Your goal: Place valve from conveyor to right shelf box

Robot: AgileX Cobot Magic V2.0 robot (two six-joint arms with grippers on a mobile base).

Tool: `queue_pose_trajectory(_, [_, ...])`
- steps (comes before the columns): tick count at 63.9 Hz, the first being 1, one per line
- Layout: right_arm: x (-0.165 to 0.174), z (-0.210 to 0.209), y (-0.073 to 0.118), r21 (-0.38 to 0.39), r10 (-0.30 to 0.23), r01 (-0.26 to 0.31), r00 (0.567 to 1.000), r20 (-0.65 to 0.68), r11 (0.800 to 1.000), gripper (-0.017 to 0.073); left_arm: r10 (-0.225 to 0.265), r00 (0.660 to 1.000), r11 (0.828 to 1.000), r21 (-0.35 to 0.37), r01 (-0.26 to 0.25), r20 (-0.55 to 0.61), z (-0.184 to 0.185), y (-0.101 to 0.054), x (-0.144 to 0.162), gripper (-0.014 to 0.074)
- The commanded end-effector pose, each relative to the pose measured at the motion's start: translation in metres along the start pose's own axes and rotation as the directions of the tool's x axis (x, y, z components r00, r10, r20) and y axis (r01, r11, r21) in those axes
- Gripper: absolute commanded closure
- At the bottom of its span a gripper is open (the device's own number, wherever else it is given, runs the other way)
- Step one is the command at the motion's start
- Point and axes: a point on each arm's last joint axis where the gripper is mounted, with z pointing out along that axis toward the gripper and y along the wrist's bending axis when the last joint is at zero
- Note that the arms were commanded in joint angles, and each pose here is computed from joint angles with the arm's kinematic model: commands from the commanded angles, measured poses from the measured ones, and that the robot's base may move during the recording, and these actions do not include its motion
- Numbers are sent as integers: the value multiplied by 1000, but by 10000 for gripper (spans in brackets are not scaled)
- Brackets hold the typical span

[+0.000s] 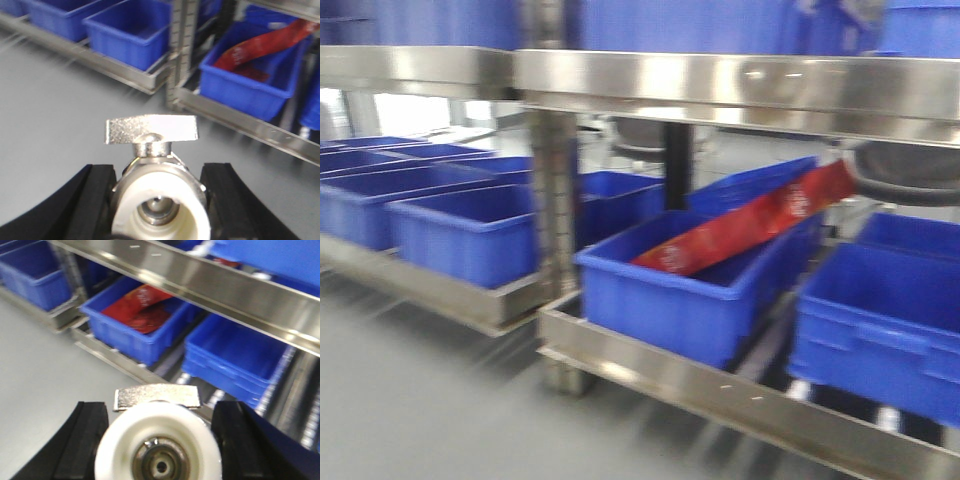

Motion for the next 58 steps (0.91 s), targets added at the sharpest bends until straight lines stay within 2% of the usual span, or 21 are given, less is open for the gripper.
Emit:
queue_pose_trajectory(1, [-8, -5, 0, 6, -2, 2, 996, 88, 1000, 727, -7, 998, 1000, 6, 7, 65, -4, -1, -6, 704])
queue_pose_trajectory(58, [-8, -5, 0, 6, -2, 2, 996, 88, 1000, 727, -7, 998, 1000, 6, 7, 65, -4, -1, -6, 704])
